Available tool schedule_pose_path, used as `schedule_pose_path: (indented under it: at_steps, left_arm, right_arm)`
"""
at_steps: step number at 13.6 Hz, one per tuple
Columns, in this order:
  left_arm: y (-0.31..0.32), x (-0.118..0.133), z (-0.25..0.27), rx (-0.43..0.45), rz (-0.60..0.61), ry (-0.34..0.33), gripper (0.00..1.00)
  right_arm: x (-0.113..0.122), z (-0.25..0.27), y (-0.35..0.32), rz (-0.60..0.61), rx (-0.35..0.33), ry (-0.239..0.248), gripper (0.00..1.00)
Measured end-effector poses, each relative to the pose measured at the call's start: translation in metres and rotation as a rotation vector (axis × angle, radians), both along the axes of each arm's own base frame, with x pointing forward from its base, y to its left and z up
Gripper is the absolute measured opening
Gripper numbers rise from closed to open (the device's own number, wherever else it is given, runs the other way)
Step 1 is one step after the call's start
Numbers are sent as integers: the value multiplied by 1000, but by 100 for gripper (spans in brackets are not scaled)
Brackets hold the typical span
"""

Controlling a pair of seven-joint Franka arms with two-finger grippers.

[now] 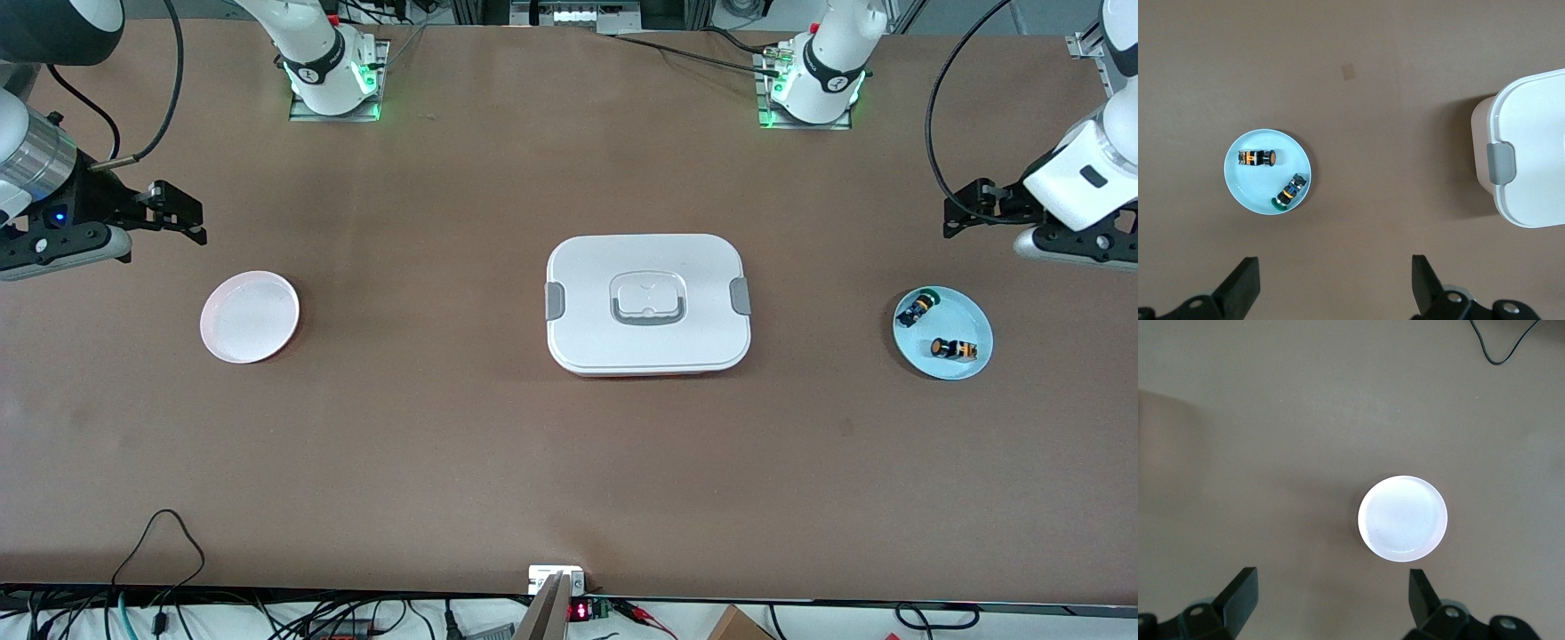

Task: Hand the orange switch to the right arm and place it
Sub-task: 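Move the left gripper toward the light blue dish, then lower the left gripper and grasp the orange-and-black switch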

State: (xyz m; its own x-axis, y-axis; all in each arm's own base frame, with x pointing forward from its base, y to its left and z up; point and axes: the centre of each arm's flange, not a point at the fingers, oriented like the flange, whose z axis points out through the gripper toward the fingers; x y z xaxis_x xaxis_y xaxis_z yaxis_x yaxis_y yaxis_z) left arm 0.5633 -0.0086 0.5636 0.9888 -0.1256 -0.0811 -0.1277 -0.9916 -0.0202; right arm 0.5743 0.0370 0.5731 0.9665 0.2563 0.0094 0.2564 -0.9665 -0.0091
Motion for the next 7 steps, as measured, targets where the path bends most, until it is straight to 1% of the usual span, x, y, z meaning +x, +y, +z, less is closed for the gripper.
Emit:
schedule_pose_path:
  at_steps: [3,6,7]
  left_arm:
    - [28,30,-37,21,44,51,100]
    - [85,57,-90,46,124,113,100]
    - [108,65,-112,46,155,110,100]
  right_arm:
    - [0,0,0,0,0,0,100]
    - [0,0,0,0,0,-1,100]
    - [0,0,0,-1,0,-1,100]
